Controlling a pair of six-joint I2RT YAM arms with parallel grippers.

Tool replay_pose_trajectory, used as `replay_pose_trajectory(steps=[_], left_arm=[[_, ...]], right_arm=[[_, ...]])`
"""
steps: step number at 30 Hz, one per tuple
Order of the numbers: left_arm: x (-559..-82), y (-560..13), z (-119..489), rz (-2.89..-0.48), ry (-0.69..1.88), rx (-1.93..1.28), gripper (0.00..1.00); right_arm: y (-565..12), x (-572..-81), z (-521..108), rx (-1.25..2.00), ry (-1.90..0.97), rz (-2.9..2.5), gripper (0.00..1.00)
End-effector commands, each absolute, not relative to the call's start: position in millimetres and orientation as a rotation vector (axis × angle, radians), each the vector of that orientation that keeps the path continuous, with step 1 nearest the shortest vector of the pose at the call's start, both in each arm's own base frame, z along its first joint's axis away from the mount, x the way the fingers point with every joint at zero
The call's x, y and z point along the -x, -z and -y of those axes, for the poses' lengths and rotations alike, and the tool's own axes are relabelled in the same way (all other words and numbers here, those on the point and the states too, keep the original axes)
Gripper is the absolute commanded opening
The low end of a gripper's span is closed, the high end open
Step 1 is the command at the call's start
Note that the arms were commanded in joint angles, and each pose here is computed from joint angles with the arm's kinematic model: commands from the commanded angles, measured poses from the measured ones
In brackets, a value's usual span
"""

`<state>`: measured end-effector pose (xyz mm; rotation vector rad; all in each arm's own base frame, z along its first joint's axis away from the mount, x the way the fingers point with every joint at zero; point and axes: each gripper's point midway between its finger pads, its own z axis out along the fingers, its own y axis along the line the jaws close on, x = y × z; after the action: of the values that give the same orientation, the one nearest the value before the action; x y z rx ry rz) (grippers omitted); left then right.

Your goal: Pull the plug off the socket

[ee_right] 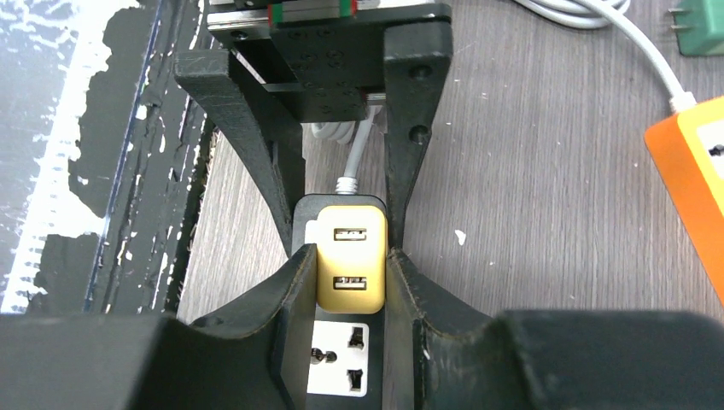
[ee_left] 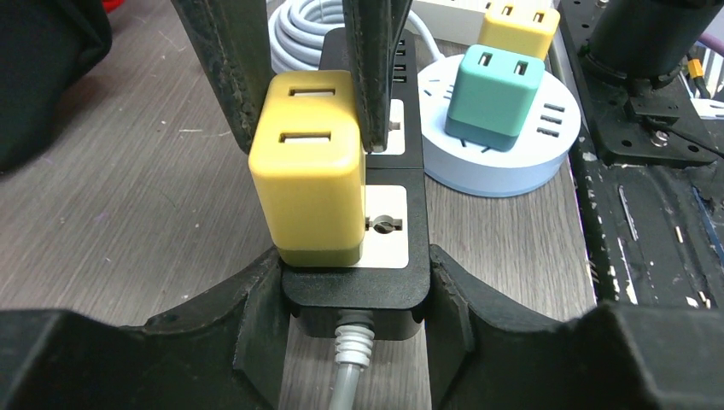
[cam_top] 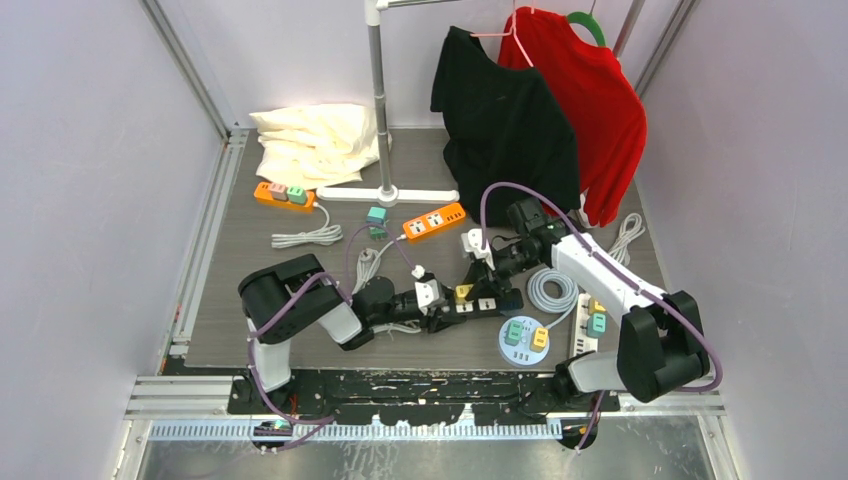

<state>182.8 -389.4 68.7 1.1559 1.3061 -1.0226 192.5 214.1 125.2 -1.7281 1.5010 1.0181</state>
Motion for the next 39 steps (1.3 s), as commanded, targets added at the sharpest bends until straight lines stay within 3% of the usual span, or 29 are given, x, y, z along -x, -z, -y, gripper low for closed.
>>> replay_pose_trajectory(steps=[1,8,11,18,26,32,39], left_arm=[[-198,-54,379,-1.398,0.948,-1.13,0.0],[-200,-54,380,-1.42,0.963,-1.121,0.0],[-201,-54,379,-1.43,0.965,-1.114,0.0],[-206,-54,377,-1.457,0.986,-1.087,0.0],[-207,-54,376,-1.493,1.017,-1.079,0.0],[-225,-58,370,-1.533,0.964,-0.974,0.0],[-277,-59,350,-1.646,0.757,-0.733,0.0]], right_arm=[[-165,-187,-215,1.608,-1.105,-1.453,0.01],[-162,-154,-242,1.705,-1.228,-1.353,0.01],[-169,-158,-249,1.67,-1.28,-1.367,0.01],[-174,-181,-219,1.632,-1.108,-1.429,0.01],[-173,-152,-235,1.694,-1.223,-1.331,0.01],[-187,-183,-210,1.597,-1.098,-1.486,0.01],[-223,-242,-174,1.201,-0.848,-1.695,0.01]])
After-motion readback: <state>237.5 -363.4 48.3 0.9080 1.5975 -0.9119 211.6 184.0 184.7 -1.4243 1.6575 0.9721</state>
